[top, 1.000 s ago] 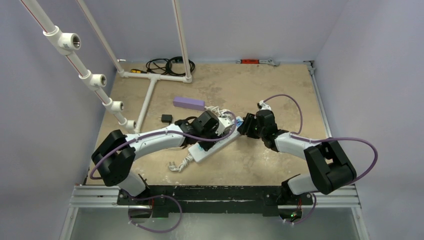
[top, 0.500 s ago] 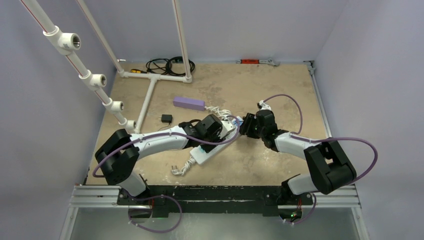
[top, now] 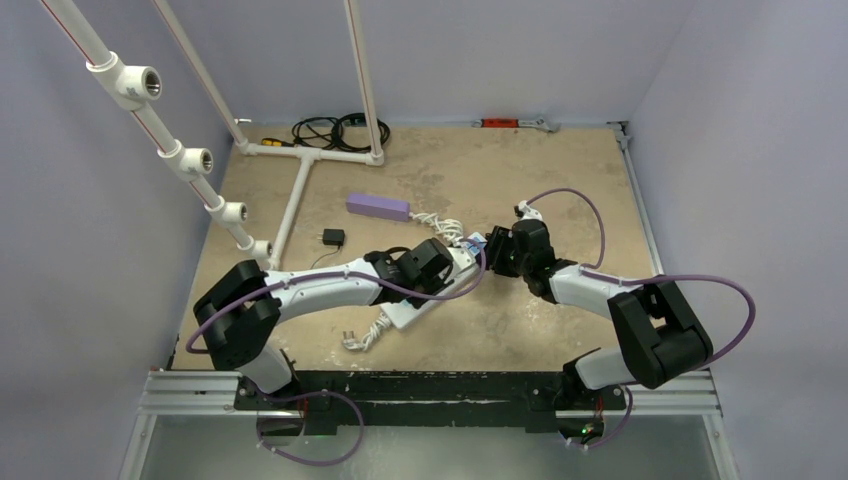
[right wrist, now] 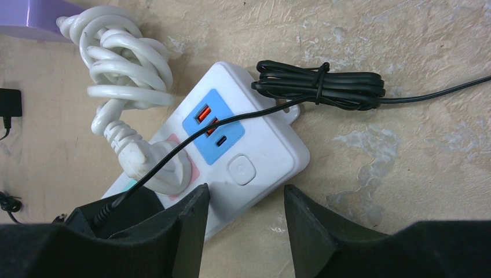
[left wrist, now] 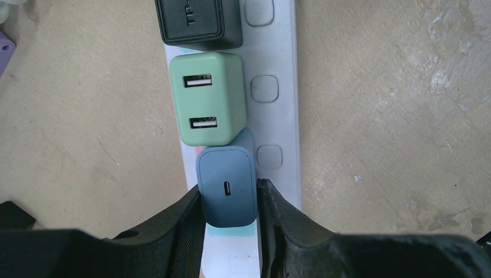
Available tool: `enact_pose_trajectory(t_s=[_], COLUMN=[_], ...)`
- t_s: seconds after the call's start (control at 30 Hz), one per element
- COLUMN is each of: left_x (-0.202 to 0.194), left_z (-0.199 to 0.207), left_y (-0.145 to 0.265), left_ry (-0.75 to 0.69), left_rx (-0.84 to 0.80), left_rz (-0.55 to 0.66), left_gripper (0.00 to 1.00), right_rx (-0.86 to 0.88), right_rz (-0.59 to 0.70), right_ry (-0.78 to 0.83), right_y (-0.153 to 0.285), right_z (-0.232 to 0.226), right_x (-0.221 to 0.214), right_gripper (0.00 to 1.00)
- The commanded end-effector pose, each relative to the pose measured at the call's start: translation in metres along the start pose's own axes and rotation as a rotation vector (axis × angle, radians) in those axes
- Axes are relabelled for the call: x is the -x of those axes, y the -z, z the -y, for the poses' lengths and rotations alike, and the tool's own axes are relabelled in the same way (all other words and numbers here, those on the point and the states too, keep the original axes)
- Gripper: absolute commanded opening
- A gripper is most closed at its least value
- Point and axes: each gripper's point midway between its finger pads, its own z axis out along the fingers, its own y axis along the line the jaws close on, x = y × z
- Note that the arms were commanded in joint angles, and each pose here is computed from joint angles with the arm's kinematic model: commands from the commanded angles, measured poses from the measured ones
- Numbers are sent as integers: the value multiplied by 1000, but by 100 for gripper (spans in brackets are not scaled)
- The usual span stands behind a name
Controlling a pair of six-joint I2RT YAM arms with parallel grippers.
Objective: Pull the plug off the socket
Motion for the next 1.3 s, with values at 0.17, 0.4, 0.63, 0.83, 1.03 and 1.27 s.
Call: enact_pose_trajectory(t_s=[0.17, 0.4, 0.63, 0.83, 1.03, 1.27], left_x=[10, 12, 10, 6, 0, 2], left_z=[16, 25, 13, -2, -14, -24], left_y=[-6, -5, -9, -14, -19, -20], left_ry=[-58, -52, 41, 154, 171, 170], left_rx=[17, -41, -155, -219, -168, -85], left_rz=[16, 26, -8, -41, -65, -49], left_gripper=[5, 0, 0, 0, 0, 0], right_rx=[-13, -13, -6, -1, 3, -1], right_rz=[-13, -14, -16, -21, -19, -15], right_ry=[26, 29, 31, 30, 30, 26], right_y=[-4, -4, -4, -3, -2, -2], right_z=[2, 2, 1, 1, 0, 0], right_x=[1, 1, 0, -1, -1, 0], right_gripper=[53, 53, 53, 53, 53, 53])
